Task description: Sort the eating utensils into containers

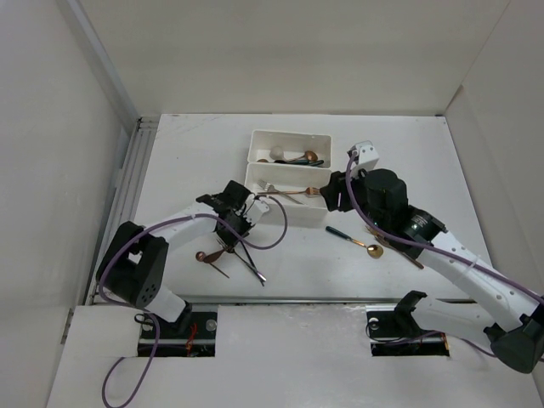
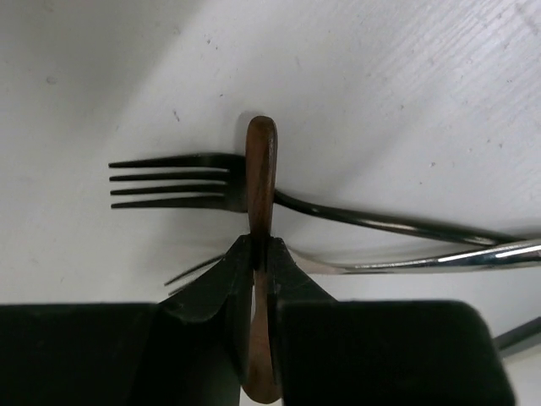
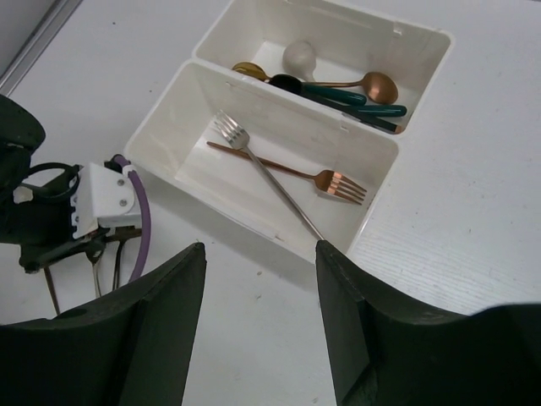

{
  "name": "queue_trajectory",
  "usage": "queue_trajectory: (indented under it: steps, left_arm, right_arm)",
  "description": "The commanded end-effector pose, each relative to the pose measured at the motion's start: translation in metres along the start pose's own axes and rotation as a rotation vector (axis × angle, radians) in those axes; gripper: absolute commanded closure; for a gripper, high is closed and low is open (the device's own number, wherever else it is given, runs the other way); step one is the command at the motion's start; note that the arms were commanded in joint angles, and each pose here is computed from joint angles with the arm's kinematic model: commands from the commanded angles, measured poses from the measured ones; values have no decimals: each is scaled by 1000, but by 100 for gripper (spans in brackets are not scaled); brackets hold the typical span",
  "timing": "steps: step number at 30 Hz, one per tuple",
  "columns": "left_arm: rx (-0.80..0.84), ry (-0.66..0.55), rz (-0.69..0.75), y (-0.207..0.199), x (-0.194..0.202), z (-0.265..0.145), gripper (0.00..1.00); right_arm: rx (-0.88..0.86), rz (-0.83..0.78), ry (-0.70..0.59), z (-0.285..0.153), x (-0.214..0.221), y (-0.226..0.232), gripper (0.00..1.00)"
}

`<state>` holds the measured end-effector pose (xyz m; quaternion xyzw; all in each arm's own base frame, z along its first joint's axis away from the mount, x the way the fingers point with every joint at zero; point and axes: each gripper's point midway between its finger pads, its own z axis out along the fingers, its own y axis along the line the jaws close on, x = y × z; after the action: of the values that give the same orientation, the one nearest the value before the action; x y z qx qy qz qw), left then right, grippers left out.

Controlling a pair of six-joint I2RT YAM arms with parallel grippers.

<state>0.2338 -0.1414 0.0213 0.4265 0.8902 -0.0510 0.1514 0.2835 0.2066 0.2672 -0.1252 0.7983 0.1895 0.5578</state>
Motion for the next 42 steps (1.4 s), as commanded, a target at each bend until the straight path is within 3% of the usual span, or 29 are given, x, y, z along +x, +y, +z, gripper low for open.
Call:
queue_trajectory:
  steps: [1, 11, 15, 16, 19, 22, 23, 24, 26, 27, 31, 38, 42]
  left_arm:
    - [18, -57, -11, -3, -16, -31, 100]
    - [-159, -225, 85, 34, -79, -133, 100]
    - [-335, -360, 235, 68, -126, -179, 100]
    - [-411, -446, 298, 81, -155, -195, 100]
    - [-509, -534, 392, 105, -208, -204, 100]
    - [-577, -592, 485, 128, -267, -185, 100]
    - [-617, -667, 492, 134, -296, -203, 100]
    - [-577, -633, 525, 138, -310, -170, 100]
    - [-602, -681, 536, 146, -341, -176, 100]
    - [-573, -661, 544, 149, -350, -146, 100]
    - [-505, -707, 565, 143, -370, -117, 100]
    - [-394, -670, 631, 129, -362, -59, 100]
    - [-332, -712, 660, 117, -367, -54, 99]
  right_arm:
    - [5, -10, -32, -5, -9, 0, 40]
    - [-10, -48, -110, -16, -32, 1, 40]
    - [-15, -75, -162, -18, -46, -3, 36]
    - [-9, -70, -179, -17, -53, -4, 36]
    - [24, -69, -195, -7, -65, -15, 35]
    - [69, -90, -188, 12, -69, -29, 35]
    - [79, -97, -187, 15, -72, -32, 35]
    - [119, -91, -190, 18, -76, -41, 35]
    - [153, -88, -181, 25, -77, -50, 35]
    - [179, -82, -199, 23, -85, -56, 35]
    - [247, -68, -219, 21, -96, -75, 35]
    - [281, -79, -240, 14, -106, -91, 35]
    - [272, -80, -239, 15, -106, -90, 35]
